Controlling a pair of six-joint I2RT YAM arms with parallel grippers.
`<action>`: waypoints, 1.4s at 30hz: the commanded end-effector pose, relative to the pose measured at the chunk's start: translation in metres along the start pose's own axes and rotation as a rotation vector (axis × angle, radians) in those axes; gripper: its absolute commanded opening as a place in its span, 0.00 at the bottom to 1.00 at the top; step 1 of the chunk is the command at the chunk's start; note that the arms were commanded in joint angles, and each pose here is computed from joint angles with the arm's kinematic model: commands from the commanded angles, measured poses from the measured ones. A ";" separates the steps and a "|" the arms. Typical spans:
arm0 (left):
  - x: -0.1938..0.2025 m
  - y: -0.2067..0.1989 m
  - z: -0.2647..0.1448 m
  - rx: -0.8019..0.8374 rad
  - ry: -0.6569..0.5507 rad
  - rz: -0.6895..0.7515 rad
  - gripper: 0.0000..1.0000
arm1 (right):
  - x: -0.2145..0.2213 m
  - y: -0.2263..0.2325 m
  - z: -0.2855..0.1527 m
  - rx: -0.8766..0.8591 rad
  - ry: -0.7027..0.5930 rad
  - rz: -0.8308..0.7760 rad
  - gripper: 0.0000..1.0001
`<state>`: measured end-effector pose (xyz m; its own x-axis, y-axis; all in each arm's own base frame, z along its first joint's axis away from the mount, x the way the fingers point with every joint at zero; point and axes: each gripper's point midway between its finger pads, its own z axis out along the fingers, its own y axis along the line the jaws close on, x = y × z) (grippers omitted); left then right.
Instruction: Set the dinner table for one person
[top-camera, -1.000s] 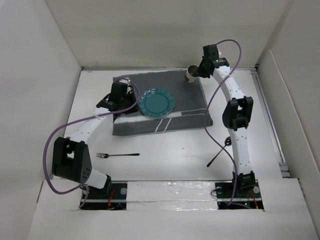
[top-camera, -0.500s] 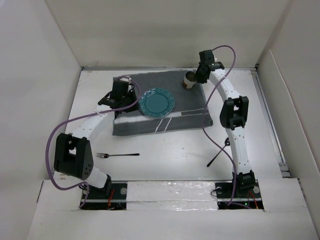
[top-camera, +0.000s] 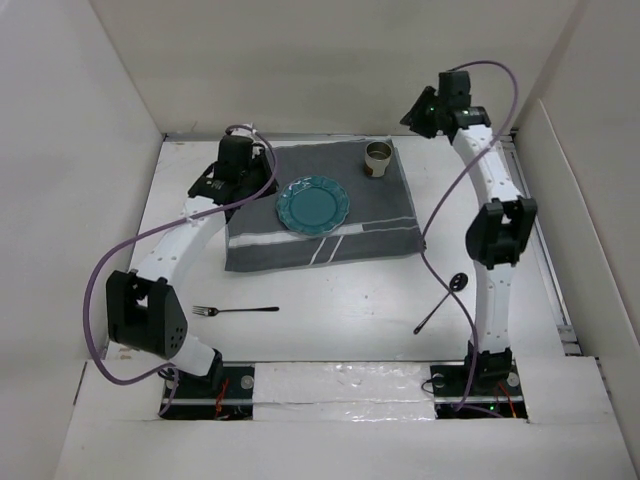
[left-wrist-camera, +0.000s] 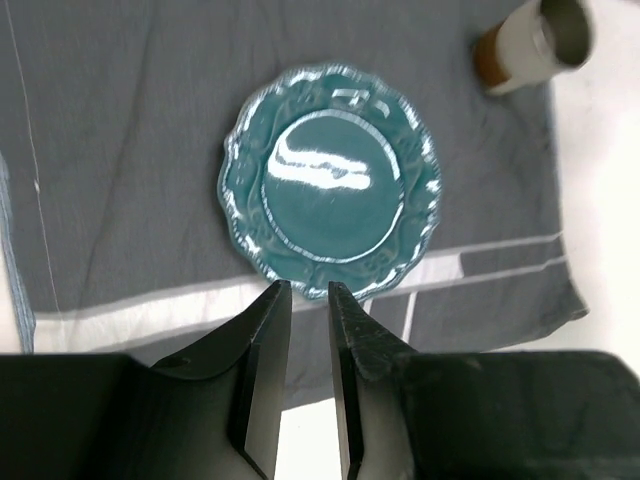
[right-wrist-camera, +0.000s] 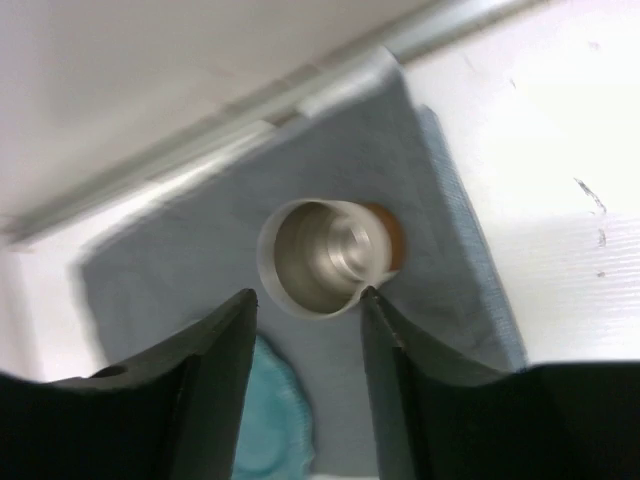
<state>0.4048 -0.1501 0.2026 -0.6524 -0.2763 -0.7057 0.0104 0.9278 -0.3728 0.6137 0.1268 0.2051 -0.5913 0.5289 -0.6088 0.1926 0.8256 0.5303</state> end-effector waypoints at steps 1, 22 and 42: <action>-0.050 -0.021 -0.038 0.048 -0.150 -0.003 0.19 | -0.051 0.075 -0.097 -0.283 -0.149 -0.047 0.39; -0.126 0.014 -0.303 -0.080 -0.695 -0.321 0.29 | 0.419 0.205 -0.200 -0.854 0.453 -0.781 0.43; -0.083 0.015 -0.279 -0.064 -0.532 -0.234 0.30 | 0.551 0.229 -0.148 -0.716 0.393 -1.130 0.59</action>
<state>0.2550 -0.0449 0.4080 -0.2014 -0.5555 -0.8067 -0.1889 0.8302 -0.5245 0.1983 0.5689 0.0626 -0.4194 -0.5552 -0.7182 -0.8902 0.4065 0.2056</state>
